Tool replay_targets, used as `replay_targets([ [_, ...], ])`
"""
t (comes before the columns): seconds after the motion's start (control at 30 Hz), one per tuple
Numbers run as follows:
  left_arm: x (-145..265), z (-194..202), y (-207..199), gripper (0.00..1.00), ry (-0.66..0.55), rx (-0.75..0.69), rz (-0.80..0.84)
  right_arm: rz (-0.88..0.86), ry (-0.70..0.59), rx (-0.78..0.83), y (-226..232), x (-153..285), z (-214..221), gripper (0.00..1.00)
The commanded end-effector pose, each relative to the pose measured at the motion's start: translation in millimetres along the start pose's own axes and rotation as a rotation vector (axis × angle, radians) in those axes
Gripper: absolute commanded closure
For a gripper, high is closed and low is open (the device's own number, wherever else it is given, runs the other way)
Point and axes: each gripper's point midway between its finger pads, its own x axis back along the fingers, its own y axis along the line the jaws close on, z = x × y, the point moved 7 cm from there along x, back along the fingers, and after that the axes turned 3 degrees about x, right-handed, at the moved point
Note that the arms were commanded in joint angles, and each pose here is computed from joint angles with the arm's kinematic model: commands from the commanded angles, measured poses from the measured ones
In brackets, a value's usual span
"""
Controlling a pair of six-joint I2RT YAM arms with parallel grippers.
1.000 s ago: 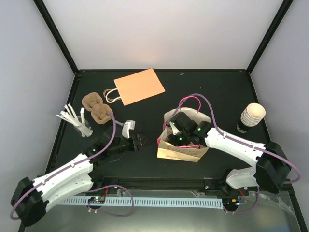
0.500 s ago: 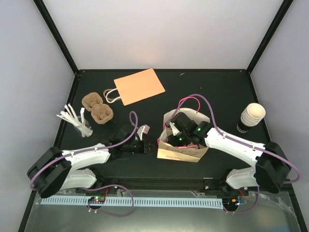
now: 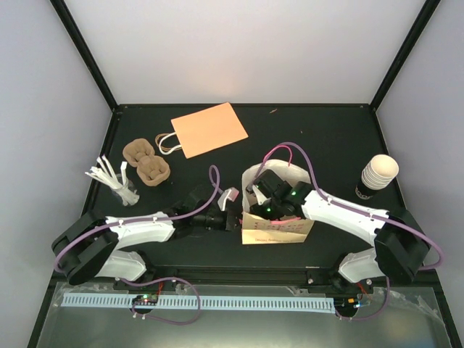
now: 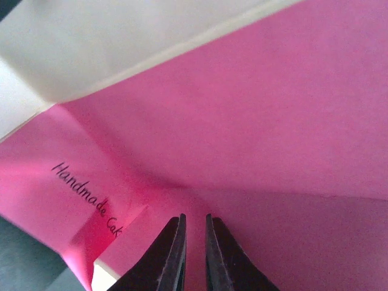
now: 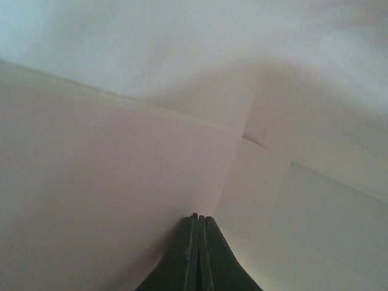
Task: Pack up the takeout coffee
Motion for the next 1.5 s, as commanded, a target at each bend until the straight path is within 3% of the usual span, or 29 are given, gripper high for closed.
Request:
replay_targets([
  [0.0, -4, -5, -38, 0.88, 0.039, -0.037, 0.154, -0.043, -0.027, -0.014, 3, -2, -5, 0.99],
  [0.13, 0, -1, -51, 0.86, 0.044, -0.024, 0.179, -0.046, -0.038, -0.02, 4, 0, -5, 0.99],
  [0.27, 5, 3, -65, 0.74, 0.029, -0.084, 0.189, -0.059, -0.04, -0.024, 3, 1, -4, 0.99],
  [0.53, 2, 19, -45, 0.52, 0.046, -0.452, 0.082, -0.159, 0.002, 0.088, 7, 14, 4, 0.99],
  [0.7, -7, 16, -48, 0.48, 0.048, -0.565, 0.081, -0.196, 0.009, 0.138, 12, 19, 5, 0.99],
  [0.83, -19, 19, -64, 0.43, 0.107, -0.572, 0.155, -0.219, 0.008, 0.089, 10, 20, 3, 0.99],
  [0.97, -23, 25, -76, 0.4, 0.12, -0.558, 0.203, -0.351, 0.016, -0.007, 9, 19, 2, 0.99],
  [1.17, -31, 32, -83, 0.32, 0.113, -0.571, 0.17, -0.47, 0.013, -0.07, 15, 24, -1, 0.99],
  [1.47, -21, 38, -68, 0.28, 0.084, -0.531, 0.075, -0.386, -0.032, -0.136, -4, 35, -10, 0.99],
])
